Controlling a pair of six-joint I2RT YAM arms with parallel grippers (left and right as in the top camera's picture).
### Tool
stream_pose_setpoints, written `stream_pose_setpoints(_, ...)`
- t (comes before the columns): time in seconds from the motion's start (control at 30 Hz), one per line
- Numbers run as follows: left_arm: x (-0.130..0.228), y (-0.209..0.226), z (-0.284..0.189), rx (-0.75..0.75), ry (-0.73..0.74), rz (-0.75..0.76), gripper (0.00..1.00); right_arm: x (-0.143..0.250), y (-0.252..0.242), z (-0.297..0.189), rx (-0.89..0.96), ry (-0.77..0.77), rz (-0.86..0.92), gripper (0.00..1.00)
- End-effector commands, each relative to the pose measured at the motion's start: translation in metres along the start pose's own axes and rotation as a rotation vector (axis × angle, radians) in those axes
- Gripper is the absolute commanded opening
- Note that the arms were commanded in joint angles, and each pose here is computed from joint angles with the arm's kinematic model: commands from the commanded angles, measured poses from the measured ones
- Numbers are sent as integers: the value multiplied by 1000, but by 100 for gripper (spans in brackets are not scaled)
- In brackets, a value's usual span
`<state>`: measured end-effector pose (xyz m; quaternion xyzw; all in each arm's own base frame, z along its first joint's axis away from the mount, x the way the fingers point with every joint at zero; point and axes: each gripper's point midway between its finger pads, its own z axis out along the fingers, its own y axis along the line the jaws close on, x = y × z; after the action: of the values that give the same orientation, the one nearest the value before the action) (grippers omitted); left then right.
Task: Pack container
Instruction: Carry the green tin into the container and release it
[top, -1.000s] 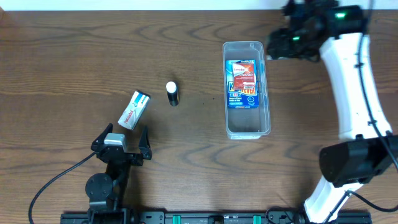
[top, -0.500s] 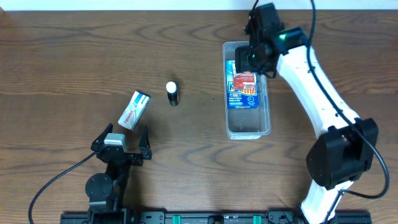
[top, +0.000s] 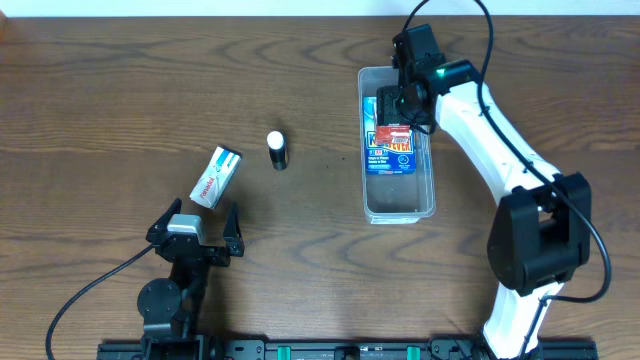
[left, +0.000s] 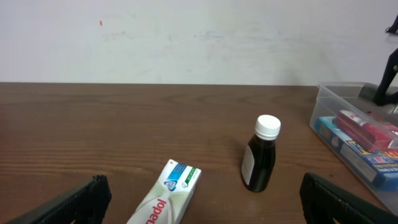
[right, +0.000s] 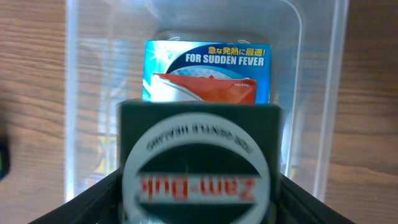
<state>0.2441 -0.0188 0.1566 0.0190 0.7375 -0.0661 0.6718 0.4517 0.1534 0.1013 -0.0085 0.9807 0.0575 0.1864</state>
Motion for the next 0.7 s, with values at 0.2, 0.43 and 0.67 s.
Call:
stream_pose_setpoints(0.2,16,0,1,4,51,8,98,11,-2,27,24,48,10,70)
stream_pose_setpoints(0.43,16,0,1,4,51,8,98,8,1,26,11,37,10,70)
stream_pose_setpoints(0.67,16,0,1,4,51,8,98,-1,20,19,-88,25,-5,70)
